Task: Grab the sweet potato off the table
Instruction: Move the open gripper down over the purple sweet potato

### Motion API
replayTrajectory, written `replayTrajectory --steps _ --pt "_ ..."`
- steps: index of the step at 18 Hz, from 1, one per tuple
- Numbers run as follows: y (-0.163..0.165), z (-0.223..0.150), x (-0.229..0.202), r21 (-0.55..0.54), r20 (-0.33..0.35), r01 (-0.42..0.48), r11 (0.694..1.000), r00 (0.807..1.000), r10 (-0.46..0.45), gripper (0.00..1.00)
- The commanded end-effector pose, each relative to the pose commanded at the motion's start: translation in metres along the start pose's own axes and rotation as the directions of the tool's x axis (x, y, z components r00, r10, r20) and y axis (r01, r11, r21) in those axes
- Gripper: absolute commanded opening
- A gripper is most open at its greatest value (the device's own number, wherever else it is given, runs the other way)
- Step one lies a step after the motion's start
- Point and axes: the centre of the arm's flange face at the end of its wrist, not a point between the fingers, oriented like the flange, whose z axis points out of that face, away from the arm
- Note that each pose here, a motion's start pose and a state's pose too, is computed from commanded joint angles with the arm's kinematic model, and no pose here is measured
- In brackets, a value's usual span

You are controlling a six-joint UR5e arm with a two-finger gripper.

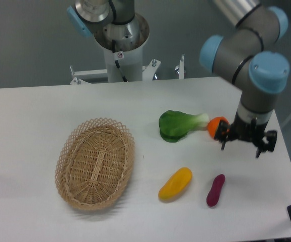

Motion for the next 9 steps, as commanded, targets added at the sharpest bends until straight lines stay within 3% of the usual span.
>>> replayTrajectory --steps 9 --pt "-0.020 0.065 0.031 -0.001 -0.010 -0.049 0.999 0.999 0.049 1.00"
